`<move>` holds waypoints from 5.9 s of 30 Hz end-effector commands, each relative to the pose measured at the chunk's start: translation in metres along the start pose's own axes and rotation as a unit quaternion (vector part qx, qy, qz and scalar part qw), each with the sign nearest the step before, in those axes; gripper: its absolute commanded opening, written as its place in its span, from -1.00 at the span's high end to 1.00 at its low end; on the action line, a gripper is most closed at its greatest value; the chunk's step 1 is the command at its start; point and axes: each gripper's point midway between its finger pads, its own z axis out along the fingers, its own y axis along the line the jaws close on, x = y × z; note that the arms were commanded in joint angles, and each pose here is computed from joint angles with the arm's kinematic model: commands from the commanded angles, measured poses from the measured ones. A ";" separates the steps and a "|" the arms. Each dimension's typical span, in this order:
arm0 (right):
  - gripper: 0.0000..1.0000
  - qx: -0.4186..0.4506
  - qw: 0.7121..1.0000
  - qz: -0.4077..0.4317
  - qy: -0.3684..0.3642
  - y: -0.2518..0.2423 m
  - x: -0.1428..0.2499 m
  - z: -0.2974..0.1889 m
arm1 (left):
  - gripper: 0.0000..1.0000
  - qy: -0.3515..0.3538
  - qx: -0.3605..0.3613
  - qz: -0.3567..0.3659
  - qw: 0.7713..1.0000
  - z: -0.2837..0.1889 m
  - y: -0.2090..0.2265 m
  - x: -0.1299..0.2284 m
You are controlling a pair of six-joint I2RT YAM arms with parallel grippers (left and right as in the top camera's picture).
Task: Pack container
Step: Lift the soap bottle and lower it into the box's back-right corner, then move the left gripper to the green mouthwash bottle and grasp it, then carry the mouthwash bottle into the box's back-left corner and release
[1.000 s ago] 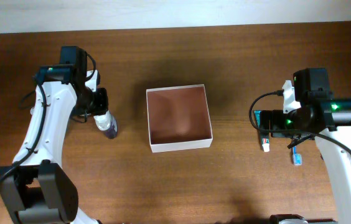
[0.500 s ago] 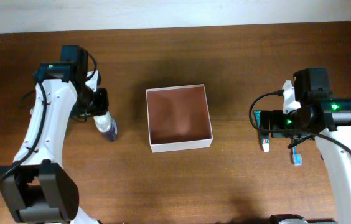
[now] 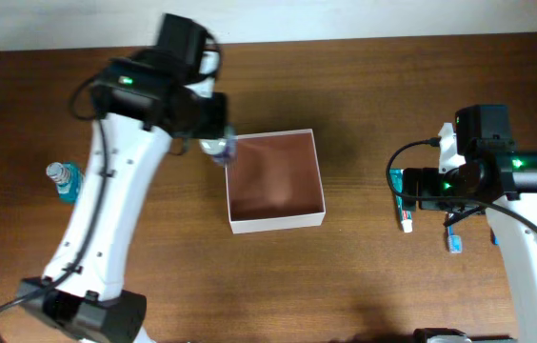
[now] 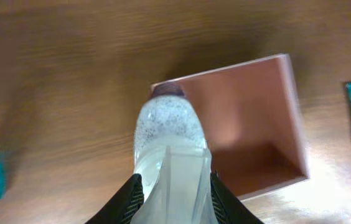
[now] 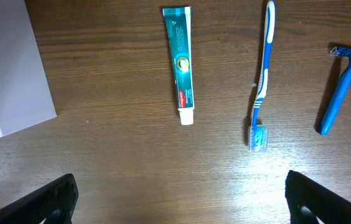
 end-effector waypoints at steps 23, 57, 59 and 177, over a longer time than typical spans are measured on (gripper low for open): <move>-0.97 -0.006 0.999 0.043 -0.002 -0.016 -0.002 -0.004 | 0.99 -0.018 0.054 0.069 0.996 0.135 -0.135 -0.022; -0.97 -0.005 0.999 0.043 -0.005 -0.016 -0.004 -0.004 | -0.22 -0.025 0.013 0.079 0.996 0.175 -0.137 -0.023; -0.97 -0.005 0.999 0.043 -0.005 -0.016 -0.004 -0.004 | -0.27 -0.021 0.011 0.080 0.997 0.175 -0.136 -0.021; -0.97 -0.004 0.999 0.043 0.000 -0.016 -0.001 -0.004 | 0.99 0.160 -0.091 -0.209 0.961 0.081 0.285 0.113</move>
